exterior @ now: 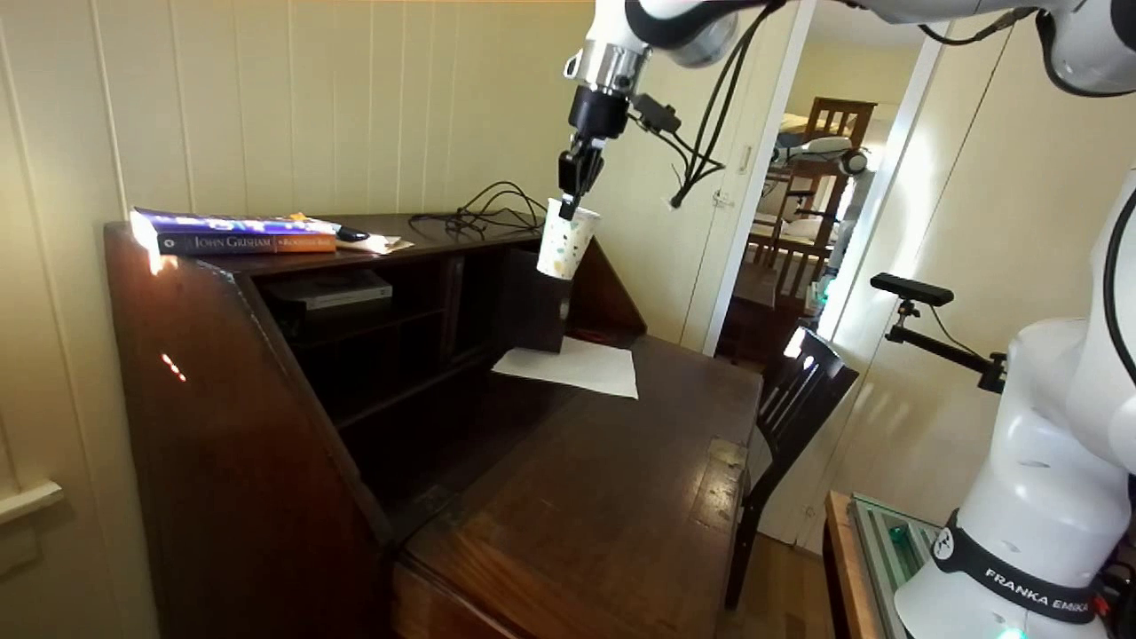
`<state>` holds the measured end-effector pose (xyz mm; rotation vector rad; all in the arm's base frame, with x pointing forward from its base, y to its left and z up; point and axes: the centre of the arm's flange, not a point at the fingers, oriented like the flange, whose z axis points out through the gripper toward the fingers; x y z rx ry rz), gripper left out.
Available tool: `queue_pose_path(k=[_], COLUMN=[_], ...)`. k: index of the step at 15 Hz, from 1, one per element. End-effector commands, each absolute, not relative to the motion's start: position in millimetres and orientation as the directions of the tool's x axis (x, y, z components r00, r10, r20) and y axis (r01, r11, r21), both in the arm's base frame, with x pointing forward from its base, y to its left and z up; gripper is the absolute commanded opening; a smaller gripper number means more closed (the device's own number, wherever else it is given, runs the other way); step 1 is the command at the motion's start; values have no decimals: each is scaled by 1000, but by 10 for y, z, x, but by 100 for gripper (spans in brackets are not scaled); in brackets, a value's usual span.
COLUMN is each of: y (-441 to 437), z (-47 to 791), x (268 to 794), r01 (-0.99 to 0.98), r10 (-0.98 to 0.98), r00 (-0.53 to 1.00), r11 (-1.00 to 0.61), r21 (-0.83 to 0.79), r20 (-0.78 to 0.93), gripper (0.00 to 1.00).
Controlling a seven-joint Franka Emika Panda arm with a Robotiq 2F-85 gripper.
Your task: Put the coffee cup on top of the cabinet.
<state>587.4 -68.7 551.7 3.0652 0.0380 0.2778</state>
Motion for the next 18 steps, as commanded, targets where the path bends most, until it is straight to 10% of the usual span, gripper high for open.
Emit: queue_pose_path(k=[1,18], y=[-678,3], z=[5666,5899], x=[5917,7673], r01=[9,55], r10=[15,114], r00=[983,941], r11=[-999,-980], r21=[33,190], r20=[185,319], gripper=[3,1])
